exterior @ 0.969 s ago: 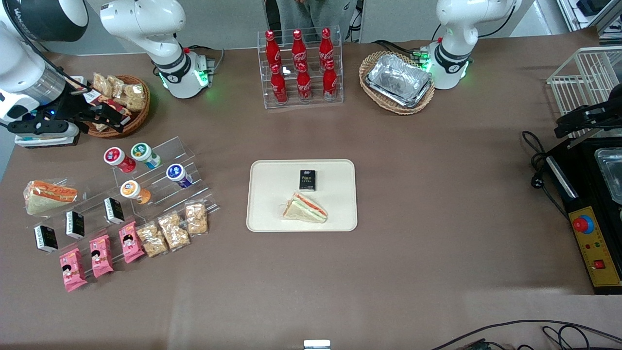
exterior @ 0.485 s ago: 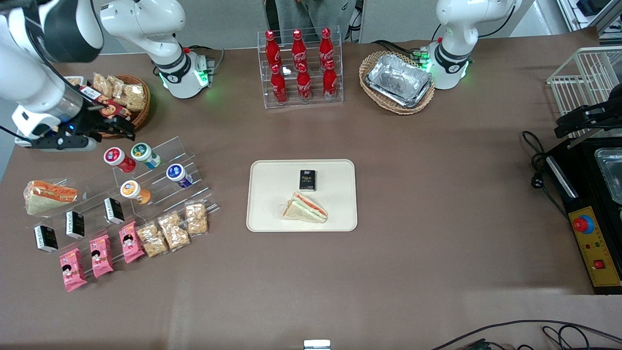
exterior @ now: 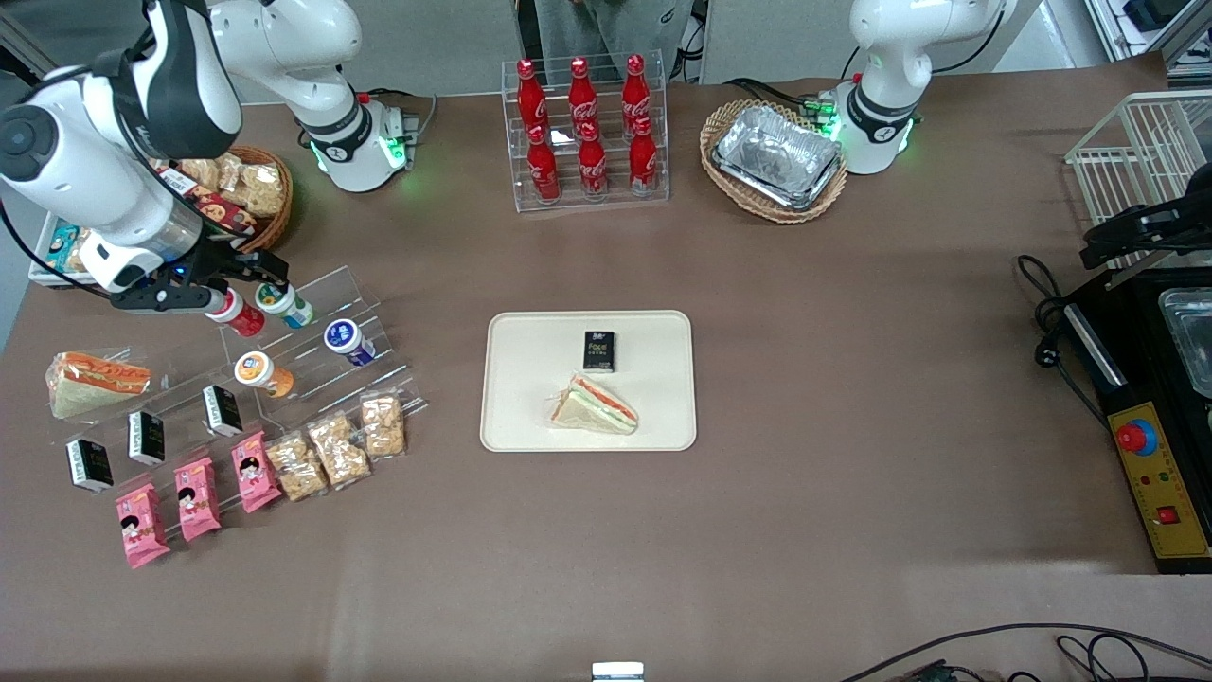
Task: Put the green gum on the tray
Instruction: 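Move the right gripper over the green-capped bottle on the rack, then lower the right gripper and close it on the green-capped bottle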
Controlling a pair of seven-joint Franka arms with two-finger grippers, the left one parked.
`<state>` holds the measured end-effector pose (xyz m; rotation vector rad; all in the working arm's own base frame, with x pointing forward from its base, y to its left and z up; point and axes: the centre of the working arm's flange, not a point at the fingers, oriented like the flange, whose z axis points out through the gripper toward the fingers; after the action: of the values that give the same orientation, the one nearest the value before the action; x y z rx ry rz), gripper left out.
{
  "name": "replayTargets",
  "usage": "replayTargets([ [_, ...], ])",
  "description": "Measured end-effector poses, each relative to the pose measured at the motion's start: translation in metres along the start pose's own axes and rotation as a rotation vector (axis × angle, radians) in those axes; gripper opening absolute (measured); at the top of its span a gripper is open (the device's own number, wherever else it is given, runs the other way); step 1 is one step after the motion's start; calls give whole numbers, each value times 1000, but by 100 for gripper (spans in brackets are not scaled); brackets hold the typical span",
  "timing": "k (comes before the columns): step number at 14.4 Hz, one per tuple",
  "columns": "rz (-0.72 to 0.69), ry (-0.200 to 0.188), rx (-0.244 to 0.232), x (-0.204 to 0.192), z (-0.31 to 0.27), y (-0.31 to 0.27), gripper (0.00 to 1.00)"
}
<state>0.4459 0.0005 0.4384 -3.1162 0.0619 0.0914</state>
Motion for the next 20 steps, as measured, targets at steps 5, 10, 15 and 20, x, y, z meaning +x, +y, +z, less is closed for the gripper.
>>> replayTargets([
  [5, 6, 21, 1, -8, 35, 3, 100],
  [10, 7, 18, 0, -14, 52, 4, 99],
  [15, 8, 13, 0, -18, 63, 5, 98],
  [20, 8, 12, 0, -17, 66, 5, 73],
])
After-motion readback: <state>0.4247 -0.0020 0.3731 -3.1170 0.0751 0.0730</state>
